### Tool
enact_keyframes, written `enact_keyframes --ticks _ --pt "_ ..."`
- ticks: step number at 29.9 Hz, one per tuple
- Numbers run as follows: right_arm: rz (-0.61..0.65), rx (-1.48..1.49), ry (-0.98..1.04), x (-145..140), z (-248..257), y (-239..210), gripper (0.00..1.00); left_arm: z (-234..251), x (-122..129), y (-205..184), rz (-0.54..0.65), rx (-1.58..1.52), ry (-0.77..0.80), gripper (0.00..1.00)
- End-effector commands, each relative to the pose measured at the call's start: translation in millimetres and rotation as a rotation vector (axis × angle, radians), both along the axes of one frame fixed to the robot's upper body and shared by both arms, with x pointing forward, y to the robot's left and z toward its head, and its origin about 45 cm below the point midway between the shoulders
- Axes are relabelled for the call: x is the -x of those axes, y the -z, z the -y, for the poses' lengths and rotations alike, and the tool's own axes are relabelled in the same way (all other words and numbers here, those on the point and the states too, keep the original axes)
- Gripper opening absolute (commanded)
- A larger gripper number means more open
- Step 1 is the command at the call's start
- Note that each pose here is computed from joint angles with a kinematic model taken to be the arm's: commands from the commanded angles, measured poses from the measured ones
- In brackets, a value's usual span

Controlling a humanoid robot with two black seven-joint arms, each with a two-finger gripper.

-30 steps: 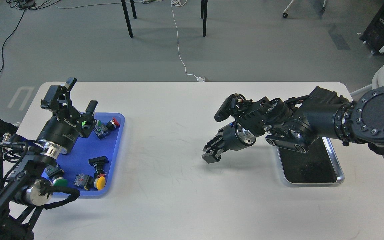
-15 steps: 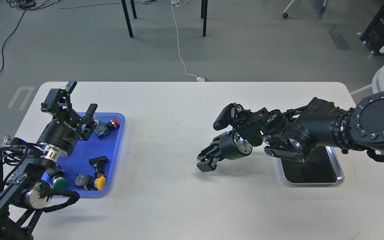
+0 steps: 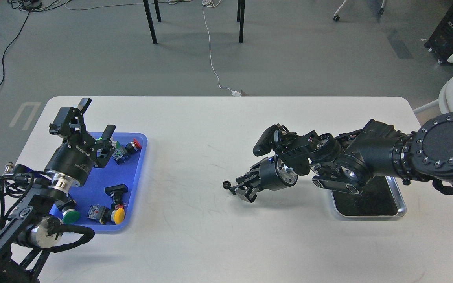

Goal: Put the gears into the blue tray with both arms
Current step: 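Carry the second gear to the table center and release it, then withdraw the right gripper back over the metal tray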

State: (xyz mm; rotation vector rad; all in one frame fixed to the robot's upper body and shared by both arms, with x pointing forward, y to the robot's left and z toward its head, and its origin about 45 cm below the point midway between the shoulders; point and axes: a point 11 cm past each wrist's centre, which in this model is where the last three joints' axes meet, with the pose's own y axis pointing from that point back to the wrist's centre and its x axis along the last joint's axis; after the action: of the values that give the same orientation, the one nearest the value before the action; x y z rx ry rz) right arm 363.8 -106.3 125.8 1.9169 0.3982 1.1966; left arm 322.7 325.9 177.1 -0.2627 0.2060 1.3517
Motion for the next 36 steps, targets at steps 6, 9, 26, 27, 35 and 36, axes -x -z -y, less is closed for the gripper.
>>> enact_keyframes --ticks 6,9,26,27,35,36 --pt "0.003 -0.035 0.021 -5 -8 -11 0.82 -1 -1 -1 0.003 -0.003 0.001 0.98" --pt "-0.008 -0.081 0.037 -7 -21 -25 0.95 -4 -2 -4 0.013 -0.012 0.000 0.98" --pt "-0.349 -0.984 1.055 -41 117 -67 0.97 10 -7 -48 0.187 -0.187 0.190 0.98" --pt "-0.380 -1.048 1.129 -38 127 -60 0.97 17 -6 -53 0.217 -0.232 0.222 0.98" --pt "-0.637 -1.439 1.520 -1 189 -17 0.99 84 -1 -71 0.410 -0.533 0.492 0.98" --pt "-0.685 -1.482 1.544 4 198 -16 0.99 96 1 -69 0.426 -0.590 0.561 0.98"
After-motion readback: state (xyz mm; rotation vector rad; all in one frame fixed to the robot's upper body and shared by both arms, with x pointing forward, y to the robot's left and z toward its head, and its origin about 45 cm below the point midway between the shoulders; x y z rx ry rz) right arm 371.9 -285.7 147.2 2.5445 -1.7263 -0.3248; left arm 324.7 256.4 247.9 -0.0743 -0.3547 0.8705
